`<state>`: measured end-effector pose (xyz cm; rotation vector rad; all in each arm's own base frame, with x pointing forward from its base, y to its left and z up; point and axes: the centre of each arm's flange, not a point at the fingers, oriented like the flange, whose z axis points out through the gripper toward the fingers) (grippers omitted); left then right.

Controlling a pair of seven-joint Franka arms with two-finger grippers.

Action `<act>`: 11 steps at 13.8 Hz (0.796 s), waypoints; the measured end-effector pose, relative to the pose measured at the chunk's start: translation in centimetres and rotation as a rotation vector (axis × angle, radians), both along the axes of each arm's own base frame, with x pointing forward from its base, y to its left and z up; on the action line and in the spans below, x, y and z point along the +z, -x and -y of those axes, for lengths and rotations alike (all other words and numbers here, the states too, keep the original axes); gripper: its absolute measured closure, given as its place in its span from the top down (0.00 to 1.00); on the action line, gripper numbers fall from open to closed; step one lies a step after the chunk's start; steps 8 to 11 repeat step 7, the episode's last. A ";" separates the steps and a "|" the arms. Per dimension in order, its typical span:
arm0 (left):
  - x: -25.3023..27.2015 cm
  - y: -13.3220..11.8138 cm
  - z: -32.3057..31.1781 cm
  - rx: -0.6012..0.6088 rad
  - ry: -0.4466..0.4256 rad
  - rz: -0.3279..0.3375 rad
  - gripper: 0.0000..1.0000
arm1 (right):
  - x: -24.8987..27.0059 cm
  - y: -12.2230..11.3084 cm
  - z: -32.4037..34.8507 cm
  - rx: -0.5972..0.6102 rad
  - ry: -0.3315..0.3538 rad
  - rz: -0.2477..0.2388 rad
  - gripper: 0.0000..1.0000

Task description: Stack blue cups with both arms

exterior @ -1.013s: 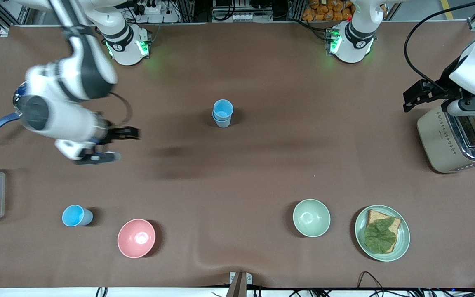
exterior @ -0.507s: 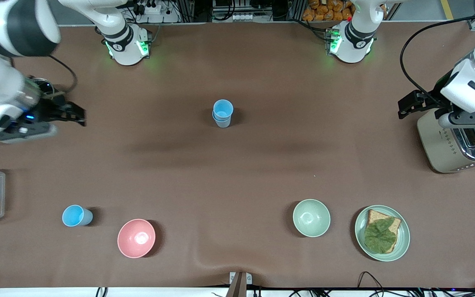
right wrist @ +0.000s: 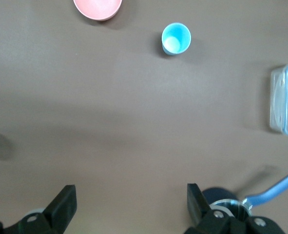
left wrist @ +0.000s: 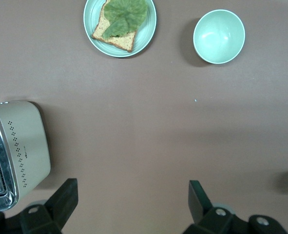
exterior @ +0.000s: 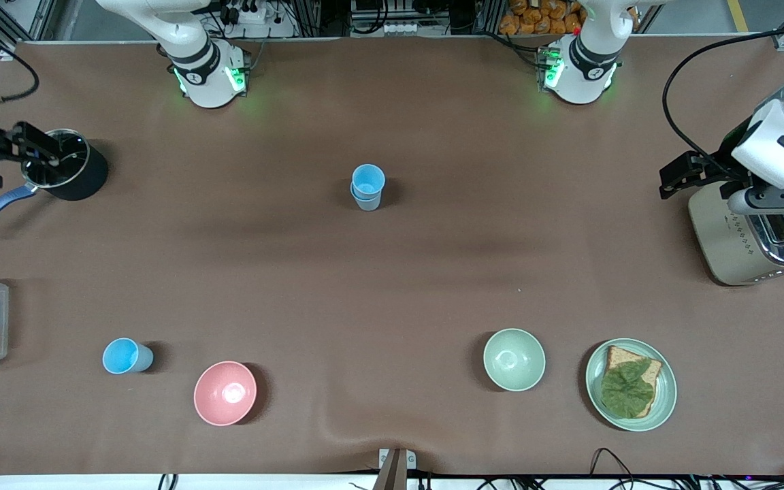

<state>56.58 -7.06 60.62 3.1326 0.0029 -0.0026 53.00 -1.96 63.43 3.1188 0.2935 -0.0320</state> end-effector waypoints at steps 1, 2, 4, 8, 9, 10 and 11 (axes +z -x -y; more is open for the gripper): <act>0.1 0.0 0.0 0.000 0.000 0.002 1.00 | 0.7 0.2 -0.3 -0.032 0.001 -0.006 1.00; 0.2 0.0 0.0 0.001 0.001 0.004 1.00 | 1.3 0.4 -0.7 -0.064 0.000 -0.008 1.00; 0.7 -0.1 -0.1 0.001 0.002 0.015 1.00 | 1.8 0.1 -1.1 -0.095 -0.009 -0.006 1.00; 1.1 -0.1 -0.1 0.003 0.003 0.023 1.00 | 1.2 -0.3 -1.2 -0.098 -0.011 -0.020 1.00; 1.1 -0.1 -0.1 0.003 0.003 0.023 1.00 | 1.2 -0.3 -1.2 -0.098 -0.011 -0.020 1.00; 1.1 -0.1 -0.1 0.003 0.003 0.023 1.00 | 1.2 -0.3 -1.2 -0.098 -0.011 -0.020 1.00; 1.1 -0.1 -0.1 0.003 0.003 0.023 1.00 | 1.2 -0.3 -1.2 -0.098 -0.011 -0.020 1.00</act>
